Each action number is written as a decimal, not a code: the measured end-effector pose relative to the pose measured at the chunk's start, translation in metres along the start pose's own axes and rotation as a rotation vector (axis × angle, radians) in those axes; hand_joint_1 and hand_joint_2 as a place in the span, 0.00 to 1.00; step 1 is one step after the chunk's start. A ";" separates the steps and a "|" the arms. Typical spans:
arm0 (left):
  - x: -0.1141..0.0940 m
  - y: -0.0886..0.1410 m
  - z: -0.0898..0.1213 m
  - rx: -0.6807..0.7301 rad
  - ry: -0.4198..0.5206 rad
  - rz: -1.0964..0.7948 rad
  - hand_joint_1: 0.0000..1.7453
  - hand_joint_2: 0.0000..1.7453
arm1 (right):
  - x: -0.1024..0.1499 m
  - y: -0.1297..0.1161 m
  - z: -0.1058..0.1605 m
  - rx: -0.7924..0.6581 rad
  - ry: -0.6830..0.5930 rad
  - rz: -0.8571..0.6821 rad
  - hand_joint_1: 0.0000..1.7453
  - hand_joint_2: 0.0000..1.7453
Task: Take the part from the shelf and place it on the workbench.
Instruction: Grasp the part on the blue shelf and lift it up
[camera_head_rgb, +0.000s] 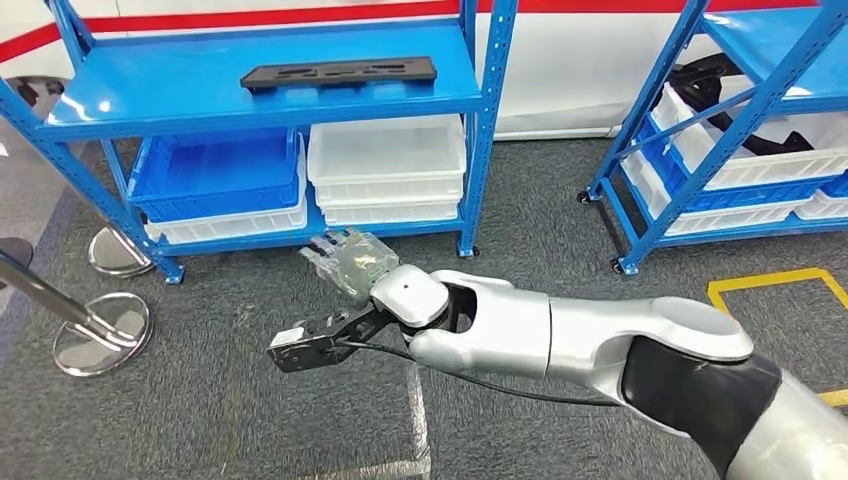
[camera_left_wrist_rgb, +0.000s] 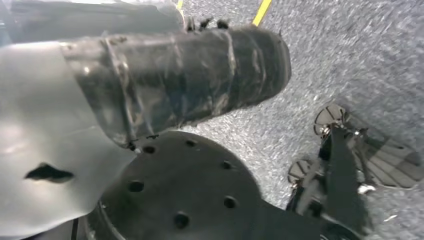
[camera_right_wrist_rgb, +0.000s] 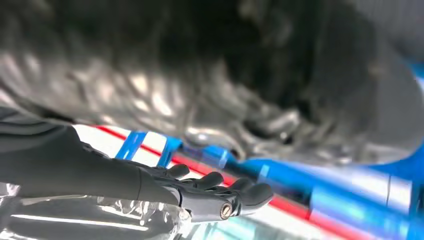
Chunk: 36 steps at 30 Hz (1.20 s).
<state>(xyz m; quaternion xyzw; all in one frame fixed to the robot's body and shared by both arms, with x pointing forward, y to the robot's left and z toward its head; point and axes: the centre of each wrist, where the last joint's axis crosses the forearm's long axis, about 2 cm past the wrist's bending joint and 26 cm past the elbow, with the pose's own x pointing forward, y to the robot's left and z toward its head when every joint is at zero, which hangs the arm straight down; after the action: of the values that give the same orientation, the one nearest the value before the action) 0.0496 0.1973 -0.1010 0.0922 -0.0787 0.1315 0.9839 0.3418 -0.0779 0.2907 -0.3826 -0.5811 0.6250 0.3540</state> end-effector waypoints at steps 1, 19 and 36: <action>-0.001 -0.001 0.000 -0.002 0.001 -0.001 0.00 0.00 | -0.003 -0.002 0.000 -0.020 0.009 0.010 0.00 0.00; -0.001 -0.009 0.004 -0.020 -0.009 -0.004 0.00 0.00 | -0.023 -0.009 0.004 -0.079 0.050 0.024 0.00 0.00; -0.001 -0.011 0.004 -0.008 -0.014 -0.005 0.00 0.00 | -0.023 -0.012 0.007 -0.094 0.041 0.026 0.00 0.00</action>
<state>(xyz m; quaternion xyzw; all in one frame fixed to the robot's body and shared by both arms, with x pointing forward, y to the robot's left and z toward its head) 0.0510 0.1861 -0.0985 0.0895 -0.0857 0.1283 0.9840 0.3461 -0.1001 0.3047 -0.4190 -0.5973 0.5936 0.3395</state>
